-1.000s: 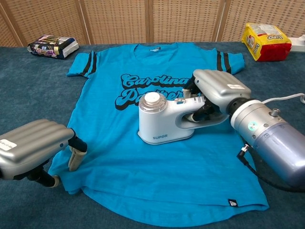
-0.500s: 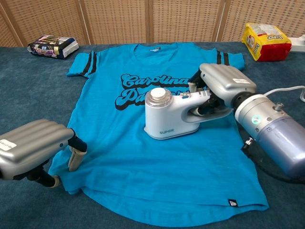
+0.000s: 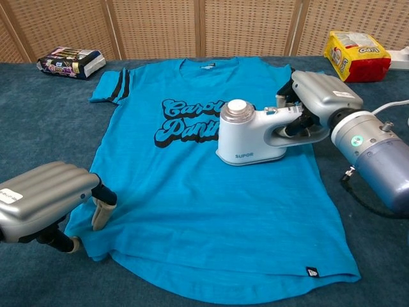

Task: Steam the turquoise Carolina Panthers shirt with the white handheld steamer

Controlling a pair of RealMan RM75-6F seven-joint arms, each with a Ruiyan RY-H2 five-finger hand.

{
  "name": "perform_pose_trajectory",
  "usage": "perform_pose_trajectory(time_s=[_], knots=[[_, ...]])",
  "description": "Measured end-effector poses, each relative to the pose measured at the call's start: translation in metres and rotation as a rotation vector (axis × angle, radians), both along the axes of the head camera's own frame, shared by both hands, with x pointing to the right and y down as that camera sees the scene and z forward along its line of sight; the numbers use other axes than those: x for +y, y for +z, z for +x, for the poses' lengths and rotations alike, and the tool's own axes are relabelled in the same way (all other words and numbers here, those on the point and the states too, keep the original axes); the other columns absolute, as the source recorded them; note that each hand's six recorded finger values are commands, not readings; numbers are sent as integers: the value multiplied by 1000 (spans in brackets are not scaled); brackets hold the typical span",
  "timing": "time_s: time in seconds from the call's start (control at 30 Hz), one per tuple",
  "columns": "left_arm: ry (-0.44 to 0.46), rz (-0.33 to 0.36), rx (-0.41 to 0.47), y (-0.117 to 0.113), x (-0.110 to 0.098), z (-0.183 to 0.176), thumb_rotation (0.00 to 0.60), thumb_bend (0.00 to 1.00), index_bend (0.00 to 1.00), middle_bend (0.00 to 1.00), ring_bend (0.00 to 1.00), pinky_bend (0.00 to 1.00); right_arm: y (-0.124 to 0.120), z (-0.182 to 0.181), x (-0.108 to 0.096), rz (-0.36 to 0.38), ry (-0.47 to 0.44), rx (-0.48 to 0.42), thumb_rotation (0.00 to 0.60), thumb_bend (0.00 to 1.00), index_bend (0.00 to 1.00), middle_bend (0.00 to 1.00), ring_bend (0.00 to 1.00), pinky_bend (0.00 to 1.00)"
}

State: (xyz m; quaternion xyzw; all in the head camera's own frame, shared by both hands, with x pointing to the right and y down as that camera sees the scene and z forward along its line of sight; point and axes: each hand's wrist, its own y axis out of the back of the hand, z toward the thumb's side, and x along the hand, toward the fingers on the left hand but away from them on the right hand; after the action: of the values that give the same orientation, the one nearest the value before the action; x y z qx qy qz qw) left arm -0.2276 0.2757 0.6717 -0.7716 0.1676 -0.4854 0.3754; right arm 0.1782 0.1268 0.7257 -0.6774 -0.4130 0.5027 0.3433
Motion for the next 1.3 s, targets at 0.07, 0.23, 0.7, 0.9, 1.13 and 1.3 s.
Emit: perform_pose_trajectory(time_s=[0.07,0.23,0.7,0.9,1.13,1.3], knots=[[0,-1,-1,0,0,0,597,306,632,561,389,387,1,1,1,-4,3,-2,600,308,719,741,769,686],[2,2,1,0,0,1,594,306,633,561,389,387,2,1,9,-14,-6,-8,600,307,719,741,768,687],[11,4,2,0,1,2,598,306,633,561,389,387,-13,-10,39,-34,-56,-67,600,306,719,740,768,686],[11,3,2,0,2,2,600,306,633,561,390,387,-15,-7,47,-45,-62,-62,599,305,719,740,761,678],[8,6,-1,0,1,1,600,307,633,561,389,387,-8,1,39,-48,-32,-48,600,305,719,739,760,670],[8,5,-4,0,1,1,599,306,633,561,390,387,-4,4,29,-42,-21,-44,600,305,719,739,759,662]])
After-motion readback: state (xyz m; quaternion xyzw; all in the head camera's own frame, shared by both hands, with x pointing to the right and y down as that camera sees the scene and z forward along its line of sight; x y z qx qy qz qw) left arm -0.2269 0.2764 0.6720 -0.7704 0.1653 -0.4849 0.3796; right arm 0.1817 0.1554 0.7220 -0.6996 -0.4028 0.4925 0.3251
